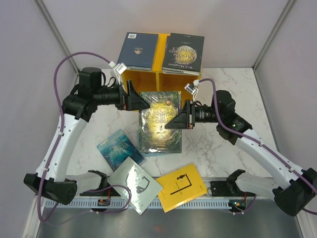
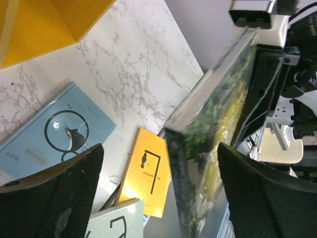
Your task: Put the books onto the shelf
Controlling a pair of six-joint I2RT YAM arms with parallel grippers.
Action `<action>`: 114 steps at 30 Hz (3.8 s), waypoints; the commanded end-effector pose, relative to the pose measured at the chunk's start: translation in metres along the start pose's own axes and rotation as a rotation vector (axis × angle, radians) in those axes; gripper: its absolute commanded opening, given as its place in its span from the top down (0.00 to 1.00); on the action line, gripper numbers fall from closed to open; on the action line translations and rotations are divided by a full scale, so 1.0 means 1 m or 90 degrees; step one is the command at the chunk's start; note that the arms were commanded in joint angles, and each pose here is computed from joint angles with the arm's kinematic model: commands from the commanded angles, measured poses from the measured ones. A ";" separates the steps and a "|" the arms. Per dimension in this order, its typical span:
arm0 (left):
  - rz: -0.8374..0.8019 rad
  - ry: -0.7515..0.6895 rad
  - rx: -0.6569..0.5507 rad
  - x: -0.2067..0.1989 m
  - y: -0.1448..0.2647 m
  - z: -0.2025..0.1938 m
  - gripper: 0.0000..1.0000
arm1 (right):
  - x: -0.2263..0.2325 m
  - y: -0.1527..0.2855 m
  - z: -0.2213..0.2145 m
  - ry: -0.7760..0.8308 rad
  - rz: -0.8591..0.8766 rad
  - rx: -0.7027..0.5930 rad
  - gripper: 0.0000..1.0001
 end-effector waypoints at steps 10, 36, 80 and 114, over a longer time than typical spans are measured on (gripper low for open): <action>0.007 0.023 -0.024 -0.019 0.024 -0.035 0.02 | 0.058 -0.013 0.046 0.058 0.072 -0.109 1.00; -0.136 0.030 -0.190 -0.027 0.057 0.073 0.98 | 0.108 -0.018 0.085 0.068 0.105 -0.133 0.03; 0.116 0.233 -0.136 0.179 0.021 0.138 0.98 | 0.082 0.045 0.146 0.076 0.057 -0.241 0.03; 0.507 0.159 -0.112 0.253 0.033 0.131 0.11 | 0.063 0.041 0.145 0.035 0.040 -0.223 0.04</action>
Point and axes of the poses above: each gripper's point midway between its finger pads, its own y axis back along the fingers, its own x axis along the line the jaws close on, z = x × y, the point moved 8 cm from there along y, back along the fingers, and after that the axes turned 15 degrees about -y, right-handed, at the moved point
